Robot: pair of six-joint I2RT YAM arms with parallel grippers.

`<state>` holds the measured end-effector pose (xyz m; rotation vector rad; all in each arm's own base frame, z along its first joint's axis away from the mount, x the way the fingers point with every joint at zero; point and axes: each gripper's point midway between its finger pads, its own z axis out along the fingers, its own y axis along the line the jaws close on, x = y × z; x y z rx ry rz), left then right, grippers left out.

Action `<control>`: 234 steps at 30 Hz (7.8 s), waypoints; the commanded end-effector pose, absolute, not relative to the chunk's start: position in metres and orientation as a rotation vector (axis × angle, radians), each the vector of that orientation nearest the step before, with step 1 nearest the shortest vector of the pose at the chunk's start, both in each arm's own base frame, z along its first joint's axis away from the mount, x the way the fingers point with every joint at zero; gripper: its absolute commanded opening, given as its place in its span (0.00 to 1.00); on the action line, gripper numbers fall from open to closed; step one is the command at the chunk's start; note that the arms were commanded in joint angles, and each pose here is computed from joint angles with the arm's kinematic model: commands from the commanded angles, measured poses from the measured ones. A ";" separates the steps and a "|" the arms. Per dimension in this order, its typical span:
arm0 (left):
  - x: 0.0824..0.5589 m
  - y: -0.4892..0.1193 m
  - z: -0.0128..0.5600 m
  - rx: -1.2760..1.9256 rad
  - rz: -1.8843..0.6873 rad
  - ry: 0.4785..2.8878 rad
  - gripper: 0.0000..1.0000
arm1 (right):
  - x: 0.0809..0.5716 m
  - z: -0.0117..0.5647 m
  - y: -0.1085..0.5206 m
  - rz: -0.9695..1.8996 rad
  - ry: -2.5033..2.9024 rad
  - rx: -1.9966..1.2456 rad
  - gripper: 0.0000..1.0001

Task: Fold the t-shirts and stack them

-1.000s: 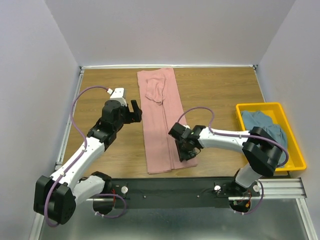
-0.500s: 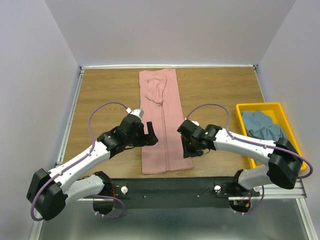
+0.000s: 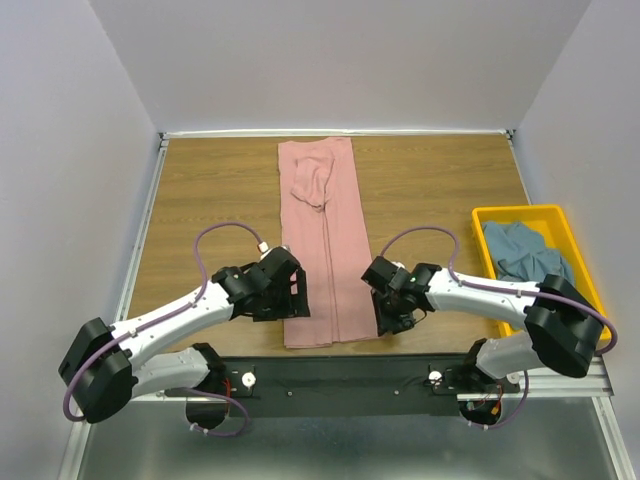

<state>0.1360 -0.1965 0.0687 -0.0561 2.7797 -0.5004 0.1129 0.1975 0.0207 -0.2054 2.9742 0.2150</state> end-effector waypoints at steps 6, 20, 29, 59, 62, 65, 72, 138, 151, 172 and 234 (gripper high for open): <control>0.128 -0.176 0.060 -0.106 -0.333 2.840 0.82 | 0.115 0.003 0.197 0.198 2.978 -0.199 0.47; 0.103 -0.182 0.035 -0.052 -0.303 2.948 0.60 | 0.109 -0.003 0.192 0.187 2.995 -0.275 0.03; 0.104 -0.176 0.028 -0.060 -0.191 2.964 0.45 | 0.112 -0.002 0.193 0.186 2.985 -0.305 0.03; 0.047 -0.196 0.035 0.110 -0.228 3.115 0.00 | 0.063 0.017 0.191 0.456 3.093 -0.418 0.01; 0.057 -0.203 0.047 0.088 -0.323 3.052 0.00 | 0.075 0.028 0.192 0.432 3.035 -0.418 0.01; 0.089 -0.212 0.060 0.037 -0.436 2.957 0.00 | 0.113 0.040 0.192 0.281 2.939 -0.422 0.01; 0.204 -0.205 0.092 -0.041 -0.446 2.648 0.00 | 0.233 0.092 0.201 0.161 2.712 -0.348 0.01; 0.282 -0.244 0.028 0.011 -0.517 2.474 0.23 | 0.376 0.047 0.346 0.624 2.480 -0.293 0.19; 0.236 -0.235 0.011 -0.007 -0.541 2.558 0.22 | 0.427 0.043 0.336 0.380 2.358 -0.270 0.20; 0.232 -0.230 0.040 -0.121 -0.628 2.460 0.23 | 0.366 0.094 0.342 0.708 2.322 -0.412 0.25; 0.279 -0.171 0.080 -0.359 -0.698 2.255 0.13 | 0.325 0.097 0.231 1.361 2.284 -0.055 0.44</control>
